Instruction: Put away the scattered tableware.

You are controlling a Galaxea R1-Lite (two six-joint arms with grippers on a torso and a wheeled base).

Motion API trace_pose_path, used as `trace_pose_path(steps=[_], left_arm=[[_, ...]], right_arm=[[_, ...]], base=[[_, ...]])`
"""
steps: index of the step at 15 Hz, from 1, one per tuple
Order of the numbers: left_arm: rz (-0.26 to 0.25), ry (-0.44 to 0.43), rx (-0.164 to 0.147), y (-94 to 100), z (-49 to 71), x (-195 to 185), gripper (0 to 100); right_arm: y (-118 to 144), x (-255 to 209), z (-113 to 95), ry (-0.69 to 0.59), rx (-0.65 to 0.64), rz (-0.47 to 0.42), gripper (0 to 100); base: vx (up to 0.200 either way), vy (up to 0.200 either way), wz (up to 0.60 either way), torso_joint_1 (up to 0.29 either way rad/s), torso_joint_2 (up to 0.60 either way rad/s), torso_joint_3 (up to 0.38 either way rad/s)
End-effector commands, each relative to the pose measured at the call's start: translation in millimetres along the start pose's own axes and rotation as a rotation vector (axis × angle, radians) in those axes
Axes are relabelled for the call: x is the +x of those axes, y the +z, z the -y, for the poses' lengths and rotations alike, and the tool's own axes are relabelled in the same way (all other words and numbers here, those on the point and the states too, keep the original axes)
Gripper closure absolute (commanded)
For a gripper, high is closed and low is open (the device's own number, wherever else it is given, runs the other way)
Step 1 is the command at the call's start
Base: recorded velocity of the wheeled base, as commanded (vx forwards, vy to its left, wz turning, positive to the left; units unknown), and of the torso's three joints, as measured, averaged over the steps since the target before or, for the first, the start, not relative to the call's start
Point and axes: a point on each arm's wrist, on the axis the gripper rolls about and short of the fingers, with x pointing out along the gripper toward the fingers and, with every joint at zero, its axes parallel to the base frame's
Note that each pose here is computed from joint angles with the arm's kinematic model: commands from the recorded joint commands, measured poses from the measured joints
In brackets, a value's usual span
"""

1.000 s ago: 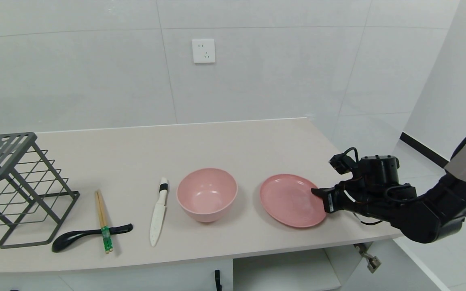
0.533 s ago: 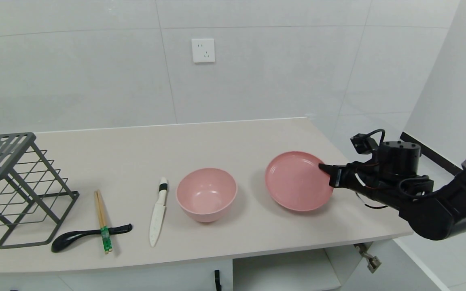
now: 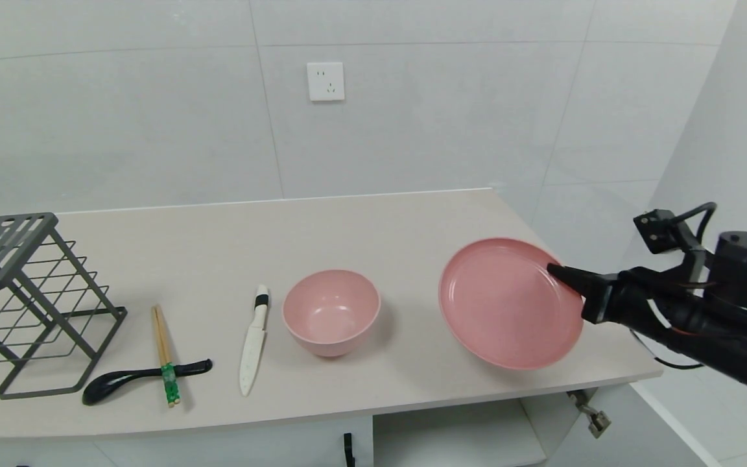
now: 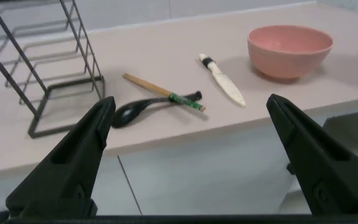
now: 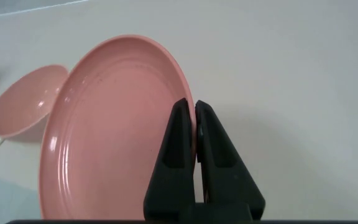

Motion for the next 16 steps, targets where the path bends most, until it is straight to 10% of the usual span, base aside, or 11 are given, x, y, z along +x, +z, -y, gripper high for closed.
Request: trace_pose_path(steps=[1, 2, 6, 8, 12, 16], left_arm=[[0.191, 0.016, 0.018, 19.7, -1.3, -1.8, 0], [0.268, 0.020, 0.021, 27.5, -1.6, -3.6, 0], [0.215, -0.136, -0.067, 34.8, 1.2, -6.8, 0], [0.032, -0.380, -0.140, 52.9, 5.3, -11.0, 0], [-0.255, -0.452, -0.252, 75.7, -0.2, 38.5, 0], [-0.413, -0.551, -0.252, 83.1, -0.2, 100.4, 0]], right_arm=[[-1.8, -50.0, -15.1, 0.026, -0.071, 0.057, 100], [-3.5, -59.5, -16.7, 0.025, -0.105, 0.068, 100], [-3.4, -82.4, -21.4, 0.024, -0.195, 0.117, 100], [-6.8, -87.0, -21.2, 0.021, -0.191, 0.116, 100], [-9.1, -86.9, -23.1, 0.053, -0.196, 0.104, 100], [-16.9, -96.5, -24.2, 0.076, -0.206, 0.095, 100]], base=[[0.000, 0.000, 0.00, 0.000, 0.00, 0.000], [0.000, 0.000, 0.00, 0.000, 0.00, 0.000], [0.000, 0.000, 0.00, 0.000, 0.00, 0.000], [0.000, 0.000, 0.00, 0.000, 0.00, 0.000], [0.000, 0.000, 0.00, 0.000, 0.00, 0.000], [0.000, 0.000, 0.00, 0.000, 0.00, 0.000]])
